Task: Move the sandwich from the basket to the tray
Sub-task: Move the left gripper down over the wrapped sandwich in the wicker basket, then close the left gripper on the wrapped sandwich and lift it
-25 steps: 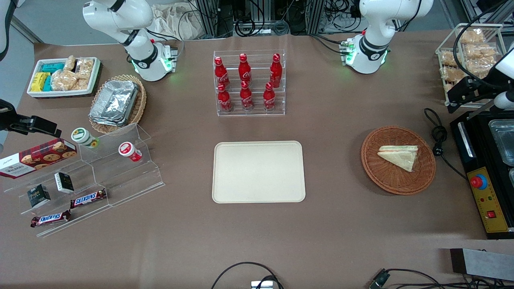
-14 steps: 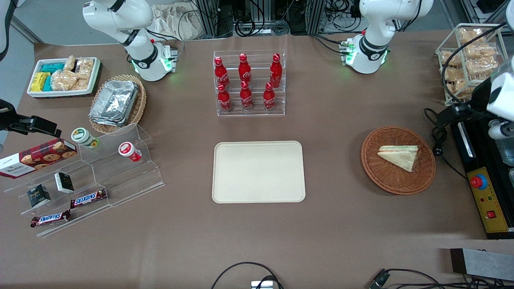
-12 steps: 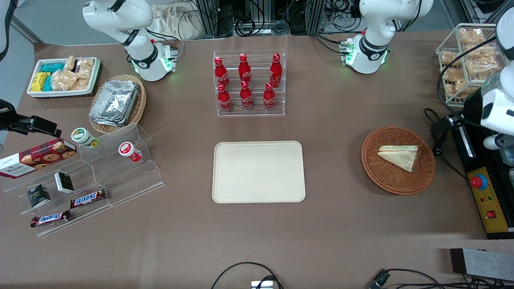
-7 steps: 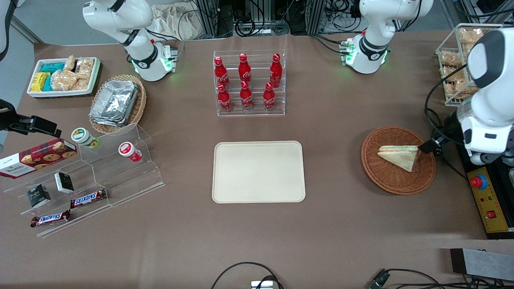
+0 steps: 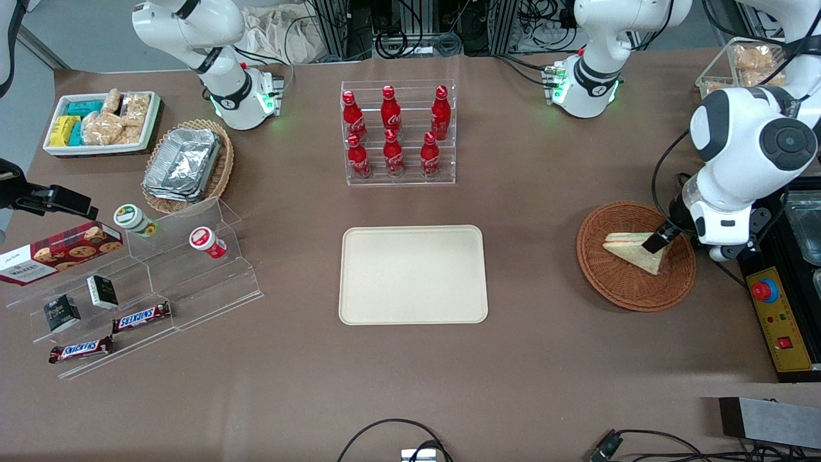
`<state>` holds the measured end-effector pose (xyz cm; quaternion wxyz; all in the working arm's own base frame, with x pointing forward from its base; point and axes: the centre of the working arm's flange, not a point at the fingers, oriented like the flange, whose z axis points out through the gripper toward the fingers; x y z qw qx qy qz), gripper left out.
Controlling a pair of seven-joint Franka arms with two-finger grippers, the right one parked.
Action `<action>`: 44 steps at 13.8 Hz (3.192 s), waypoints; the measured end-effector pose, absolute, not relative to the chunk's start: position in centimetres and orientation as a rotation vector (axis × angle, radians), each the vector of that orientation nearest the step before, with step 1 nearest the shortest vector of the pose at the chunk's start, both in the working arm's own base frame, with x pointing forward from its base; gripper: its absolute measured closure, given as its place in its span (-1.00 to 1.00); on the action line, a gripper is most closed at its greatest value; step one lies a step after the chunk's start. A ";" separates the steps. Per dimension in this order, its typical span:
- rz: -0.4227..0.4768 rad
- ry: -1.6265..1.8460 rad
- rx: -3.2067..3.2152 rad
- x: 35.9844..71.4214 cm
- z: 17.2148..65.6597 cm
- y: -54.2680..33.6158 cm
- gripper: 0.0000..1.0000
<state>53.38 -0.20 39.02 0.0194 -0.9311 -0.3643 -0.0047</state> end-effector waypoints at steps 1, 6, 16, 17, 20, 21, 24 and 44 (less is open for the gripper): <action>-0.034 -1.158 -2.885 53.1 38.6 0.8 -1.00; -0.102 -1.197 -2.890 52.0 36.0 2.0 -1.00; -0.207 -1.286 -2.872 51.1 29.3 5.2 -1.00; -0.212 -1.291 -2.870 51.1 28.7 5.4 -1.00; -0.228 -1.293 -2.872 51.2 27.2 5.5 -1.00; -0.227 -1.294 -2.872 51.2 26.7 5.5 -1.00; -0.214 -1.314 -2.867 51.1 26.0 5.6 -1.00; -0.143 -1.549 -2.836 50.8 24.2 5.8 0.45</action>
